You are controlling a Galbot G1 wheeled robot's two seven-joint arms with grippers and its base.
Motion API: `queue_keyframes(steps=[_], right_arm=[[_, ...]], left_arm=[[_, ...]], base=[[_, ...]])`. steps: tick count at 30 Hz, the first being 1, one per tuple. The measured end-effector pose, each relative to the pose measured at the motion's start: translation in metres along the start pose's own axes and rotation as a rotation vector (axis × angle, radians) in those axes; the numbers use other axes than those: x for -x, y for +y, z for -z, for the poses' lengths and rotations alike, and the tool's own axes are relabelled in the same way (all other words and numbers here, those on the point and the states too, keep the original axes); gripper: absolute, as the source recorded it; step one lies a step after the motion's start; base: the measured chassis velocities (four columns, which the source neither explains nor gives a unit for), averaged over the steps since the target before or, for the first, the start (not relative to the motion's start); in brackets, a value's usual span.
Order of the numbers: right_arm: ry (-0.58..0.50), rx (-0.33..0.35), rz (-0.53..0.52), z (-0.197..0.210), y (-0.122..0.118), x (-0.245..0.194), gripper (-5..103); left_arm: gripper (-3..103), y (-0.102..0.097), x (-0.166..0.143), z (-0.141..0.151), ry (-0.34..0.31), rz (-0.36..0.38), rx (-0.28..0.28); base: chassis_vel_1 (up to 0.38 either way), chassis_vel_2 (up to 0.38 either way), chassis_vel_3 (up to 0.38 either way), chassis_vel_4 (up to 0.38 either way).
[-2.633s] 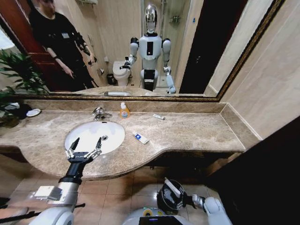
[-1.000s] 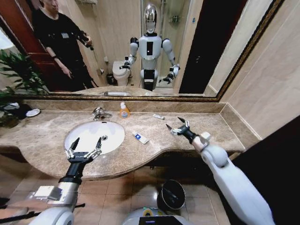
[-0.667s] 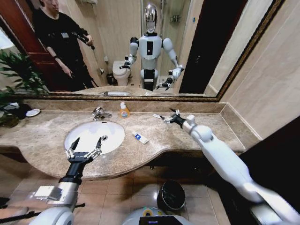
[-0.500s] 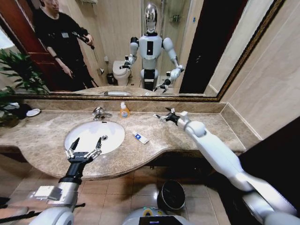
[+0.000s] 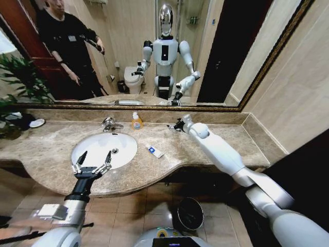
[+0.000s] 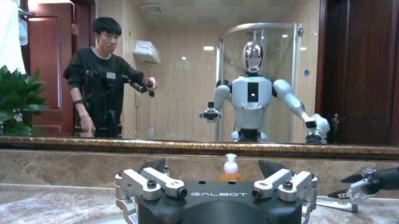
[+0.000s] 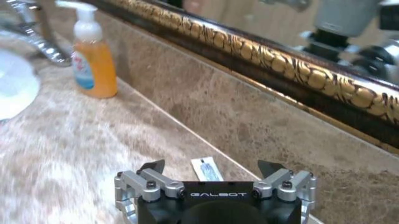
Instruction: Pick up the trash from the sink and place it in the trash bin.
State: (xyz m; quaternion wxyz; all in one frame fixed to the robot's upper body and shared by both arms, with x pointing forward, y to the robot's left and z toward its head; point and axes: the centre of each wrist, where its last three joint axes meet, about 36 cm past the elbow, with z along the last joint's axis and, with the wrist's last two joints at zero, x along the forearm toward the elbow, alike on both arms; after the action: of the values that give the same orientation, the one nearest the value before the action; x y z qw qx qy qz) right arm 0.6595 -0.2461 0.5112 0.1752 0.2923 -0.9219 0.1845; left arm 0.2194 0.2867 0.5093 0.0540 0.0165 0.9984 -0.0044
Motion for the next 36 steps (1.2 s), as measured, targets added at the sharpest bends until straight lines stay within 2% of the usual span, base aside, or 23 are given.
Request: queue_keyframes(steps=[3,9,15,19,24,26,29,33,35,36], right_arm=[[-0.01,-0.019,0.0,-0.008,-0.009,0.003,100],[0.01,-0.012,-0.018,-0.013,-0.005,0.011,100],[0.056,-0.016,-0.03,-0.014,-0.012,0.015,100],[0.087,0.011,-0.038,-0.013,-0.017,0.013,100],[0.164,0.125,-0.018,-0.011,-0.027,0.007,98],[0.168,0.131,-0.016,-0.011,-0.027,0.006,98],[0.172,0.139,-0.01,-0.01,-0.031,0.004,94],[0.178,0.141,-0.012,-0.012,-0.033,0.004,77],[0.179,0.14,-0.013,-0.013,-0.034,0.004,77],[0.178,0.137,-0.015,-0.013,-0.035,0.003,68]], left_arm=[[100,0.0,0.0,0.0,0.0,0.0,0.0],[100,0.0,0.0,0.0,0.0,0.0,0.0],[100,0.0,0.0,0.0,0.0,0.0,0.0],[100,0.0,0.0,0.0,0.0,0.0,0.0],[100,0.0,0.0,0.0,0.0,0.0,0.0],[100,0.0,0.0,0.0,0.0,0.0,0.0],[100,0.0,0.0,0.0,0.0,0.0,0.0],[100,0.0,0.0,0.0,0.0,0.0,0.0],[100,0.0,0.0,0.0,0.0,0.0,0.0],[100,0.0,0.0,0.0,0.0,0.0,0.0]], base=[[0.0,0.0,0.0,0.0],[0.0,0.0,0.0,0.0],[0.0,0.0,0.0,0.0],[0.0,0.0,0.0,0.0],[0.0,0.0,0.0,0.0],[0.0,0.0,0.0,0.0],[0.0,0.0,0.0,0.0],[0.0,0.0,0.0,0.0],[0.0,0.0,0.0,0.0],[0.0,0.0,0.0,0.0]])
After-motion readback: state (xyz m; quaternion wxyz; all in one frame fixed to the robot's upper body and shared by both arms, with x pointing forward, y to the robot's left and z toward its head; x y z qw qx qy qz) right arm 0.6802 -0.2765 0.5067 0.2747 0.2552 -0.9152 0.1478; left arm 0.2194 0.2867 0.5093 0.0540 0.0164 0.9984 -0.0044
